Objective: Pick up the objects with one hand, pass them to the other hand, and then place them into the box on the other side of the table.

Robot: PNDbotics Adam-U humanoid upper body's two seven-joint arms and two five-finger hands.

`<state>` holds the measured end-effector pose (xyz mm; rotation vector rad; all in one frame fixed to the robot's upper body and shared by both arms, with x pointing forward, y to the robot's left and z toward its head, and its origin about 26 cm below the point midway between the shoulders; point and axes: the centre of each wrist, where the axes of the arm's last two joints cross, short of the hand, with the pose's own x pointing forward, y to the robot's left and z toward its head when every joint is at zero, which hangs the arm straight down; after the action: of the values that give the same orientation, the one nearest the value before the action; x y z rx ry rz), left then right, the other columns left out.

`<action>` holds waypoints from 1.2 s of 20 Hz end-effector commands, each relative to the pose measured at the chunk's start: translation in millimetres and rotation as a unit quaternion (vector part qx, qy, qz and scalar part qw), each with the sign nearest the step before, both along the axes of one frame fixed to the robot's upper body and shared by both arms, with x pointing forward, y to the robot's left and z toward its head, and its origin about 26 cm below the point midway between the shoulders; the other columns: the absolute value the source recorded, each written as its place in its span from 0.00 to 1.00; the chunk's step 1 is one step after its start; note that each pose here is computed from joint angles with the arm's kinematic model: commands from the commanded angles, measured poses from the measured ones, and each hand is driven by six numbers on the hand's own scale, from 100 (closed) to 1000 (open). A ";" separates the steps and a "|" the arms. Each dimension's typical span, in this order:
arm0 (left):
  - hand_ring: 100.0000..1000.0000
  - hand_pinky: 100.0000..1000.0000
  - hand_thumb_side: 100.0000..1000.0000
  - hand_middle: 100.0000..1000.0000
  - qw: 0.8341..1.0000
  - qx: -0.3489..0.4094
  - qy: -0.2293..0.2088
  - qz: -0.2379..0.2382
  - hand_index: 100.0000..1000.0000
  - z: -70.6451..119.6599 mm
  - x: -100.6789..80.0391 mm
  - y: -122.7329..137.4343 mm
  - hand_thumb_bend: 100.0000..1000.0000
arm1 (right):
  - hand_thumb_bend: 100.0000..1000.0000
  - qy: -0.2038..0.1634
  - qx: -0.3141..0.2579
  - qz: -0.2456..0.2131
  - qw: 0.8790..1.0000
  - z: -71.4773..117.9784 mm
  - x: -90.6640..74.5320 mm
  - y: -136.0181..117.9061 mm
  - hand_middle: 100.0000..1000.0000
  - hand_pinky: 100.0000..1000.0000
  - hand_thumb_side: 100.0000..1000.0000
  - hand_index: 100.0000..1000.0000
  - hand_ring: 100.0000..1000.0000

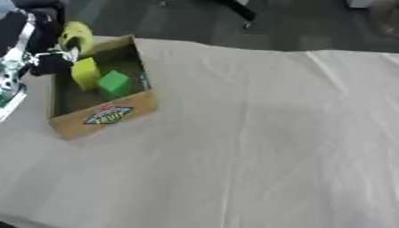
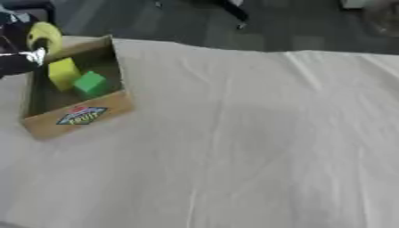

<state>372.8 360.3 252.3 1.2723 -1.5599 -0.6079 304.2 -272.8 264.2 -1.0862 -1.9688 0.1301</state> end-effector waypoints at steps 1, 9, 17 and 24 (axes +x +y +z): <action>0.42 0.42 0.00 0.32 0.999 0.018 0.002 0.032 0.36 8.3 3.5 8.1 0.14 | 0.00 -0.050 0.037 -0.163 0.985 12.3 -3.6 -9.5 0.39 0.76 0.24 0.67 0.59; 0.56 0.59 0.00 0.44 0.996 0.028 0.056 0.066 0.53 -5.6 10.2 14.1 0.13 | 0.00 -0.061 0.048 -0.176 0.981 10.1 -4.6 -14.9 0.39 0.76 0.24 0.67 0.58; 0.78 0.73 0.61 0.70 0.994 0.026 0.069 0.081 0.79 -5.1 7.8 19.1 0.22 | 0.00 -0.065 0.053 -0.182 0.980 8.0 -5.1 -17.6 0.39 0.76 0.25 0.67 0.58; 0.74 0.64 0.75 0.63 0.998 -0.028 0.000 0.062 0.73 10.5 -4.4 9.3 0.00 | 0.00 -0.072 0.055 -0.190 0.978 5.9 -5.8 -21.0 0.39 0.76 0.28 0.67 0.59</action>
<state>374.1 368.0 243.6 1.2927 -1.4152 -0.5312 301.4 -289.4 260.0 -1.1028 -2.0270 0.0091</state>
